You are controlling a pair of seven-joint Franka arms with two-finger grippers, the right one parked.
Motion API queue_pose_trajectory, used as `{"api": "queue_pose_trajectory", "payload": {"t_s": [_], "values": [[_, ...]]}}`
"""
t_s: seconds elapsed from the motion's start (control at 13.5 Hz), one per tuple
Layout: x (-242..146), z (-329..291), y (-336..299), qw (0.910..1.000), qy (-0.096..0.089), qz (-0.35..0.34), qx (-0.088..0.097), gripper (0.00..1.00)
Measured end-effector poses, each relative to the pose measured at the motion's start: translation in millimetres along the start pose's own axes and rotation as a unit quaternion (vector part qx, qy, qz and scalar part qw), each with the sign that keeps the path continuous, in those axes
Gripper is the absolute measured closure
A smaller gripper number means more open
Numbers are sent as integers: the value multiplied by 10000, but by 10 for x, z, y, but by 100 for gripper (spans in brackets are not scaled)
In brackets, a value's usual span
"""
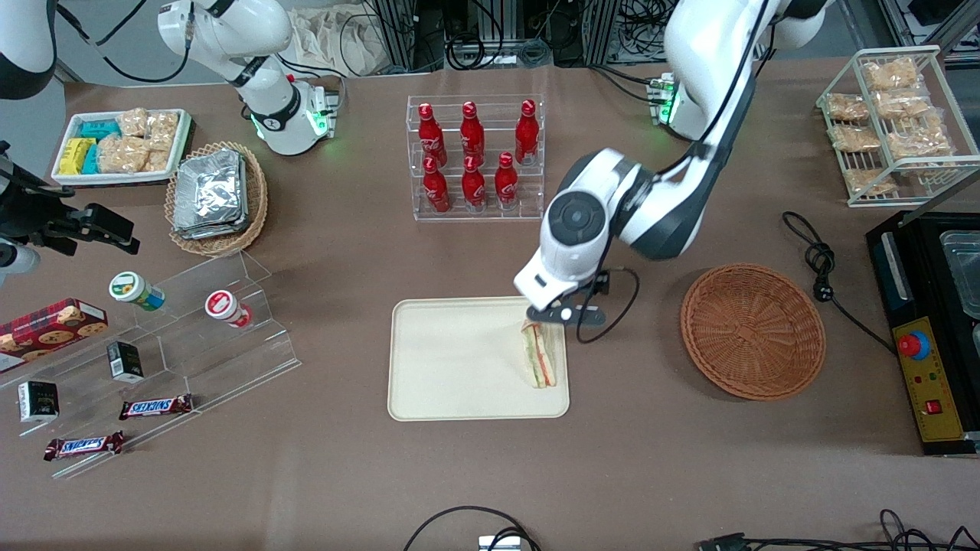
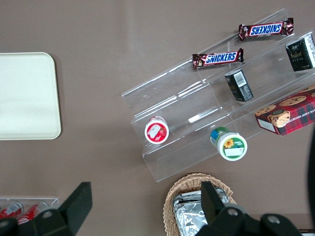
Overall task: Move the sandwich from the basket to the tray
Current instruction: 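Open the left gripper to release the sandwich and raise it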
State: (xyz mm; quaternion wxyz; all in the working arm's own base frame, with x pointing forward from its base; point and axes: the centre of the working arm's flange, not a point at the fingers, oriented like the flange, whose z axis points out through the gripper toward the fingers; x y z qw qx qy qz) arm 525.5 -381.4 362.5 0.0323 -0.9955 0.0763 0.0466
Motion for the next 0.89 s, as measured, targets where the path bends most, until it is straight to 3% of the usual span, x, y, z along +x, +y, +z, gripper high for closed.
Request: {"api": "queue_pose_trajectory", "payload": {"t_s": [0.22,0.44,0.67,0.89], "values": [[-195,-360,-857,9993,-276,236,125,0],[-69,-676,-1964,9985,-547,-1,58,0],[41,-969,-2795,9970,-531,-563,-51,0],[112,-1157,-3313,9952,-350,-903,-134,0]]}}
